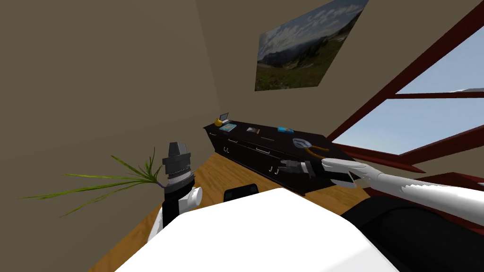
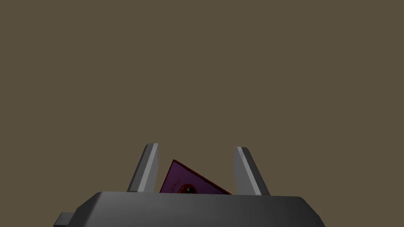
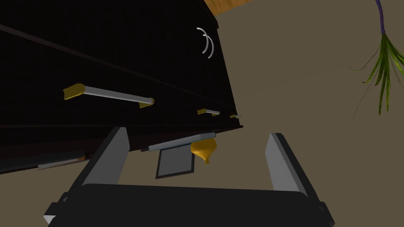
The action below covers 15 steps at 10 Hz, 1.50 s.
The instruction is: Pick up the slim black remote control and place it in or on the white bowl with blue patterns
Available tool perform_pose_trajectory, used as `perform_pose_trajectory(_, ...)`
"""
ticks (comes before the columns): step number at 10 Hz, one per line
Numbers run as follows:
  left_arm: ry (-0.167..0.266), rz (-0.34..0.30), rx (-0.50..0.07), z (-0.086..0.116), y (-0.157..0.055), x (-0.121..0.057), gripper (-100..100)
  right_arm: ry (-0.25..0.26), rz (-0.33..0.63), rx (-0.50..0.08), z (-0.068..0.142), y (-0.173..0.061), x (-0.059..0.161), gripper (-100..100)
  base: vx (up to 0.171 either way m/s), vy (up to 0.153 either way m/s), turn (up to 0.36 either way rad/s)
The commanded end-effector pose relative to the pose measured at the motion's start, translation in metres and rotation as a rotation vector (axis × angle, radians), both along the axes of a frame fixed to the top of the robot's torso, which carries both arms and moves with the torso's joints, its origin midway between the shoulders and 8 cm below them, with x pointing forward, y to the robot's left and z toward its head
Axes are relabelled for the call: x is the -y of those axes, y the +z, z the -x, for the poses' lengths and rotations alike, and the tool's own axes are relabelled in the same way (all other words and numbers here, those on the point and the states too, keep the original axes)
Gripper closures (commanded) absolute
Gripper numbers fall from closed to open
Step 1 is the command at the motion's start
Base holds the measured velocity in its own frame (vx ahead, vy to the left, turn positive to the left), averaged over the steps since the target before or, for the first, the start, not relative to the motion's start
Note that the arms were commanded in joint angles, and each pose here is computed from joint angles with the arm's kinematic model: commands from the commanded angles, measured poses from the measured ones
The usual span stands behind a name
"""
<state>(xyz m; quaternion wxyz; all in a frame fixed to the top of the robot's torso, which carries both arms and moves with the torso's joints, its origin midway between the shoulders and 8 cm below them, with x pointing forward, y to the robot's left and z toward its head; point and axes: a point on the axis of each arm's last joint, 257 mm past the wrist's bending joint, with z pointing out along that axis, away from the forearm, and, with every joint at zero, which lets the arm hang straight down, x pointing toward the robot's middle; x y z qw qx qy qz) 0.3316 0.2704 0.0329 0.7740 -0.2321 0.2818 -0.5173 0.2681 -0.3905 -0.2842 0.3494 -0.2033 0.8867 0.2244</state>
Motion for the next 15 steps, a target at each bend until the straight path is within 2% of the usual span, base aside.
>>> perform_pose_trajectory(1, 0.0, 0.0, 0.0, 0.0, 0.0, 0.0, 0, -0.001, 0.062, -0.047, 0.009, -0.007, 0.025, -100, 0.066, 0.006, 0.32)
perform_pose_trajectory(2, 0.0, 0.0, 0.0, 0.0, 0.0, 0.0, 0, 0.014, 0.084, -0.053, 0.008, -0.004, 0.029, -100, 0.063, -0.002, 0.146)
perform_pose_trajectory(3, 0.0, 0.0, 0.0, 0.0, 0.0, 0.0, 0, 0.009, 0.132, -0.091, 0.015, -0.01, 0.051, -100, 0.081, 0.008, 0.261)
perform_pose_trajectory(4, 0.0, 0.0, 0.0, 0.0, 0.0, 0.0, 0, 0.021, 0.149, -0.095, 0.014, -0.007, 0.054, -100, 0.066, -0.003, 0.124)
perform_pose_trajectory(5, 0.0, 0.0, 0.0, 0.0, 0.0, 0.0, 0, 0.019, 0.206, -0.134, 0.021, -0.009, 0.078, -100, 0.089, 0.004, 0.227)
perform_pose_trajectory(6, 0.0, 0.0, 0.0, 0.0, 0.0, 0.0, 0, 0.024, 0.213, -0.135, 0.021, -0.008, 0.079, -100, 0.08, -0.007, 0.145)
perform_pose_trajectory(7, 0.0, 0.0, 0.0, 0.0, 0.0, 0.0, 0, 0.016, 0.263, -0.173, 0.028, -0.009, 0.102, -100, 0.089, 0.015, 0.264)
perform_pose_trajectory(8, 0.0, 0.0, 0.0, 0.0, 0.0, 0.0, 0, 0.023, 0.274, -0.175, 0.027, -0.007, 0.104, -100, 0.089, 0.013, 0.171)
perform_pose_trajectory(9, 0.0, 0.0, 0.0, 0.0, 0.0, 0.0, 0, 0.016, 0.326, -0.213, 0.035, -0.007, 0.127, -100, 0.113, -0.004, 0.267)
perform_pose_trajectory(10, 0.0, 0.0, 0.0, 0.0, 0.0, 0.0, 0, 0.02, 0.332, -0.214, 0.034, -0.006, 0.128, -100, 0.103, -0.019, 0.135)
perform_pose_trajectory(11, 0.0, 0.0, 0.0, 0.0, 0.0, 0.0, 0, 0.014, 0.384, -0.254, 0.042, -0.003, 0.151, -100, 0.133, -0.016, 0.206)
perform_pose_trajectory(14, 0.0, 0.0, 0.0, 0.0, 0.0, 0.0, 0, 0.014, 0.384, -0.254, 0.042, -0.003, 0.151, -100, 0.051, -0.004, 0.043)
perform_pose_trajectory(15, 0.0, 0.0, 0.0, 0.0, 0.0, 0.0, 0, 0.007, 0.43, -0.294, 0.052, 0.0, 0.172, -100, 0.061, 0.001, 0.264)
